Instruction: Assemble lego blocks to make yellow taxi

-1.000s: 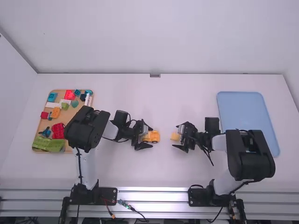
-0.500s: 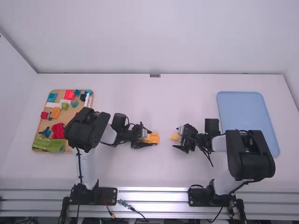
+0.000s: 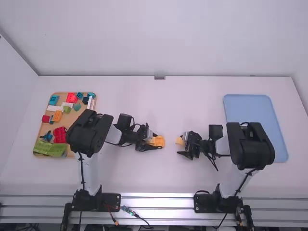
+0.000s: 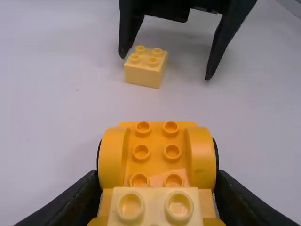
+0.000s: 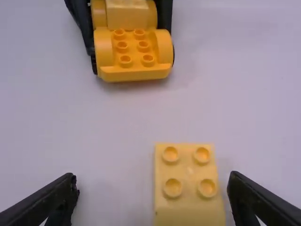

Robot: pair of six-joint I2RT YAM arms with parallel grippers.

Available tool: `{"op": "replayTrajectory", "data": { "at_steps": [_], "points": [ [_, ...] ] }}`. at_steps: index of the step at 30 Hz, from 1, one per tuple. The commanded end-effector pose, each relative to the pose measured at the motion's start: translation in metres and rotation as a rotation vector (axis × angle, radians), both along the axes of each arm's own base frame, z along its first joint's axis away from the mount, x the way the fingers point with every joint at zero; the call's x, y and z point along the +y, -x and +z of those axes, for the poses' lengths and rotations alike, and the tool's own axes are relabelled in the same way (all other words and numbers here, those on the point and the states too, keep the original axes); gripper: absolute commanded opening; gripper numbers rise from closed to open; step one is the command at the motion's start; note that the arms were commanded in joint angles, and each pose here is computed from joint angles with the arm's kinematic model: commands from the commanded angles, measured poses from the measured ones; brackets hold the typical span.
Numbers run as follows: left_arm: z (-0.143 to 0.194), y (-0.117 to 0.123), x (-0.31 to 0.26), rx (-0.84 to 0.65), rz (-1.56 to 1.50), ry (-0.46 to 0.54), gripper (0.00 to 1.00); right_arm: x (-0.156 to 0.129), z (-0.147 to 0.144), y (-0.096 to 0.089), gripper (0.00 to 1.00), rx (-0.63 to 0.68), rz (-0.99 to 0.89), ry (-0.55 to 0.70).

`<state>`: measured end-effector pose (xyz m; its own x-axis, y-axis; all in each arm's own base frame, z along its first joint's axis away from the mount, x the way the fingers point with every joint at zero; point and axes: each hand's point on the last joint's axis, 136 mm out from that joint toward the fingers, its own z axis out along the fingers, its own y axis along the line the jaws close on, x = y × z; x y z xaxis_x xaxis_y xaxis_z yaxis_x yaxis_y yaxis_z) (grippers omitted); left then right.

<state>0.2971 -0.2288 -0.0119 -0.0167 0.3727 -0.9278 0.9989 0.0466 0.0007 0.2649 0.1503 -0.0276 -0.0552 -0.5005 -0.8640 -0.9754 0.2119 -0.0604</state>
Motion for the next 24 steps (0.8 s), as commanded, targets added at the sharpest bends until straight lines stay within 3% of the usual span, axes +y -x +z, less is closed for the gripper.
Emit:
{"op": "replayTrajectory", "data": {
  "at_steps": [1, 11, 15, 20, 24],
  "points": [
    [-0.006, 0.001, 0.001, 0.016, 0.006, -0.019, 0.49, 0.003, 0.004, -0.011, 0.79, 0.003, 0.011, -0.029],
    [-0.008, 0.012, 0.004, -0.061, 0.009, -0.004, 0.50, 0.008, 0.007, -0.017, 0.72, 0.034, 0.036, -0.072],
    [-0.007, 0.013, 0.005, -0.089, 0.017, 0.002, 0.50, 0.008, 0.007, -0.015, 0.61, 0.015, 0.039, -0.071],
    [-0.009, 0.012, 0.006, -0.096, 0.027, -0.010, 0.50, 0.008, 0.007, -0.015, 0.56, -0.002, 0.020, -0.078],
    [-0.009, 0.012, 0.007, -0.099, 0.028, -0.010, 0.50, 0.007, 0.005, -0.015, 0.55, 0.012, -0.003, -0.076]
  ]
}}
